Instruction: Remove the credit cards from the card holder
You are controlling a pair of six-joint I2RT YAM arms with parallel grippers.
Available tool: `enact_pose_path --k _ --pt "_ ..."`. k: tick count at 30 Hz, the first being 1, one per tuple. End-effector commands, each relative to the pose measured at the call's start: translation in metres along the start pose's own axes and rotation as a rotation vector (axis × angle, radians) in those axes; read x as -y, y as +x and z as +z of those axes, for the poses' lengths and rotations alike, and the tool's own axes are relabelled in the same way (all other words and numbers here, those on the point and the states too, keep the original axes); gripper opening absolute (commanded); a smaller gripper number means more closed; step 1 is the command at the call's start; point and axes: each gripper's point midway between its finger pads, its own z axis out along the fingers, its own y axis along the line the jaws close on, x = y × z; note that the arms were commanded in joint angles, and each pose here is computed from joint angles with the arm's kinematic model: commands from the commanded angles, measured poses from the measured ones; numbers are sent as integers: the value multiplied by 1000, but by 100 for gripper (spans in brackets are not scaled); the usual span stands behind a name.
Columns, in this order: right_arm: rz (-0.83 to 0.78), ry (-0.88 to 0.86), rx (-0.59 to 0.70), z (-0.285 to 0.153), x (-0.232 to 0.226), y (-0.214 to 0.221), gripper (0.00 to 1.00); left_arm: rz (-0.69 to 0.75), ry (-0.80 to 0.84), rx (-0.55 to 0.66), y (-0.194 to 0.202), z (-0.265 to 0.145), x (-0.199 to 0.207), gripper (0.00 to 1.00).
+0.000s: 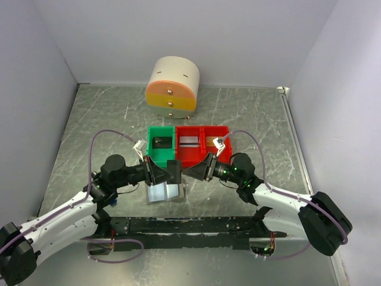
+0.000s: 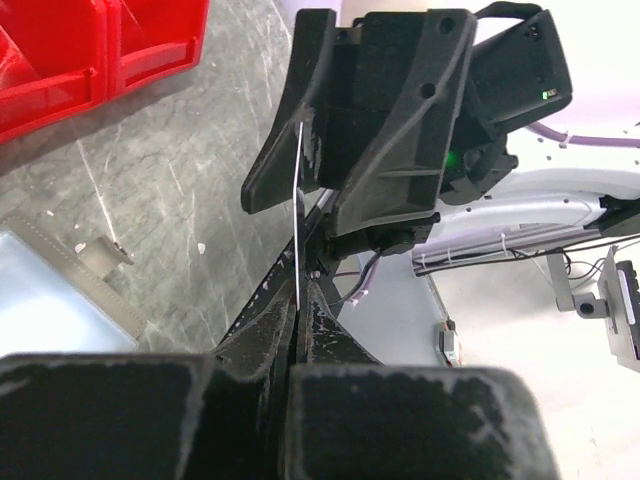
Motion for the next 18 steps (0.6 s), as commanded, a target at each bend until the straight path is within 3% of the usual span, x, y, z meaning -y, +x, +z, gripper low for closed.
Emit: enact_pose_path --k 1,9,18 --pt "-27 -94 -8 7 -24 -5 47 23 87 2 -3 0 16 7" --pt "-14 -138 -21 12 -33 -2 42 16 100 -7 0 -1 17 7" --pt "2 -169 -25 14 -38 -1 26 19 105 -9 3 -5 18 7"
